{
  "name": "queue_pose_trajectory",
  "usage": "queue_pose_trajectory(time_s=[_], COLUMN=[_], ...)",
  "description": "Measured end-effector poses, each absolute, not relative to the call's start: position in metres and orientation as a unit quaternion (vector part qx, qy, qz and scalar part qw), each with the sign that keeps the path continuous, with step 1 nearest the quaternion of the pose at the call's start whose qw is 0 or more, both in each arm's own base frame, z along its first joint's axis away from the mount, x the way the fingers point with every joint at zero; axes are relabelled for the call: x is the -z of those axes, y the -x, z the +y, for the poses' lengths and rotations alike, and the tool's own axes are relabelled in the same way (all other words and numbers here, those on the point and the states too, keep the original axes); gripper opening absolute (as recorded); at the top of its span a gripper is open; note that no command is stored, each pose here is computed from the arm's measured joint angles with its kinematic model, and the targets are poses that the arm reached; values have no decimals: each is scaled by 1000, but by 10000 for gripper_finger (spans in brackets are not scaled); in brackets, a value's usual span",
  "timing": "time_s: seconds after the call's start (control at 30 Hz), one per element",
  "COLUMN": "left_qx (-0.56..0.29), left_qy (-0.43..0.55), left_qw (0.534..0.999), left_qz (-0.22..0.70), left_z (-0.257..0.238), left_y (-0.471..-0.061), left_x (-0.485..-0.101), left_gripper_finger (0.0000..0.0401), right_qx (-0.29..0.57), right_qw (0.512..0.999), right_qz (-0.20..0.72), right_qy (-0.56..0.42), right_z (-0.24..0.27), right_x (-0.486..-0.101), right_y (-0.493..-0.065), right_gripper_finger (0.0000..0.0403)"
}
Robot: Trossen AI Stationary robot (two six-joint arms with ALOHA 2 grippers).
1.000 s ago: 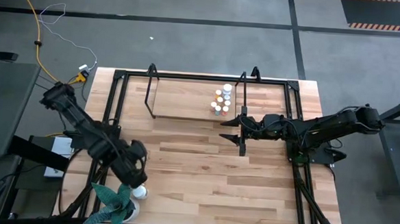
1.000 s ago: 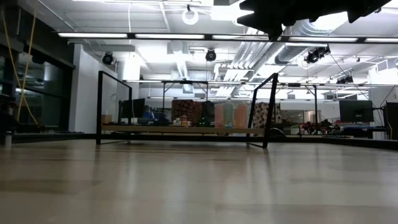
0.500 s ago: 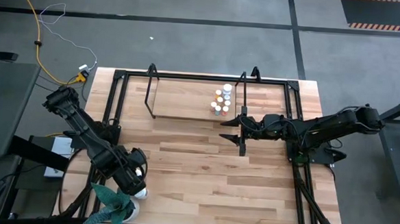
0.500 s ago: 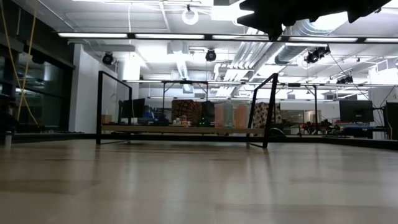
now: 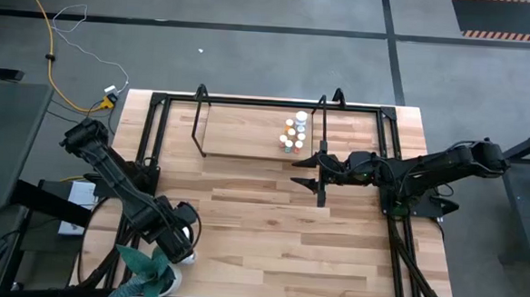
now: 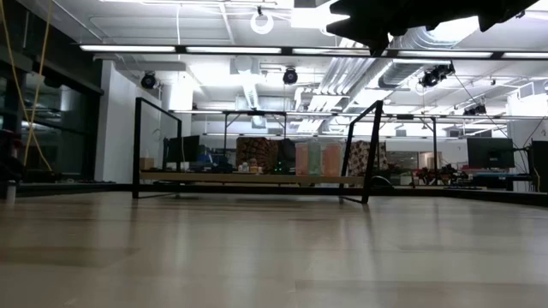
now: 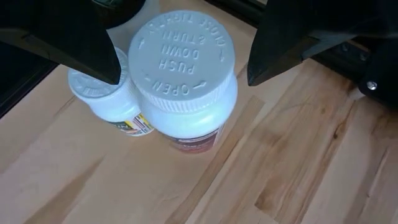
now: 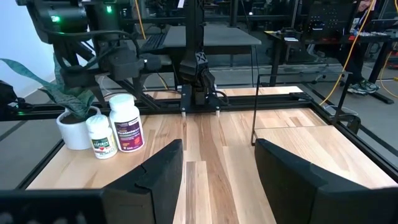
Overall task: Pick and place medicine bottles onto shelf by color
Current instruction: Put the white and purple pill bottle on the shelf
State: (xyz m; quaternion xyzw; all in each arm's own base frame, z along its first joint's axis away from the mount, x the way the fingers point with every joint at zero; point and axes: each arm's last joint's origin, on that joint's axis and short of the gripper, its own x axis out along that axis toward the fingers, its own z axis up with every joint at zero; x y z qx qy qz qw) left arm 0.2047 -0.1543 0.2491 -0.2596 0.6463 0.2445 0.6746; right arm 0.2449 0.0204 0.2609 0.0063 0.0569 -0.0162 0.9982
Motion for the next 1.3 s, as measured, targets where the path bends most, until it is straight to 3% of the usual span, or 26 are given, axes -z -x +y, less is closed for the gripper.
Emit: queue_pose_trajectory(time_s=[0.43,0.87,1.3], left_qx=[-244,-243,-242], left_qy=[259,257,251], left_qw=[675,674,680], left_qz=[647,648,645], left_z=[-154,-144,-137], left_y=[-205,-212,-217], left_x=[-249,-249,-249], left_gripper_finger=[329,218,233], right_qx=[16,16,16], right_qw=[998,998,998], right_qz=[57,57,57], right_qy=[-6,-6,-6], right_z=[20,20,20], right_x=[-261,-261,-261], right_y=[-245,-245,-245], right_gripper_finger=[193,193,193])
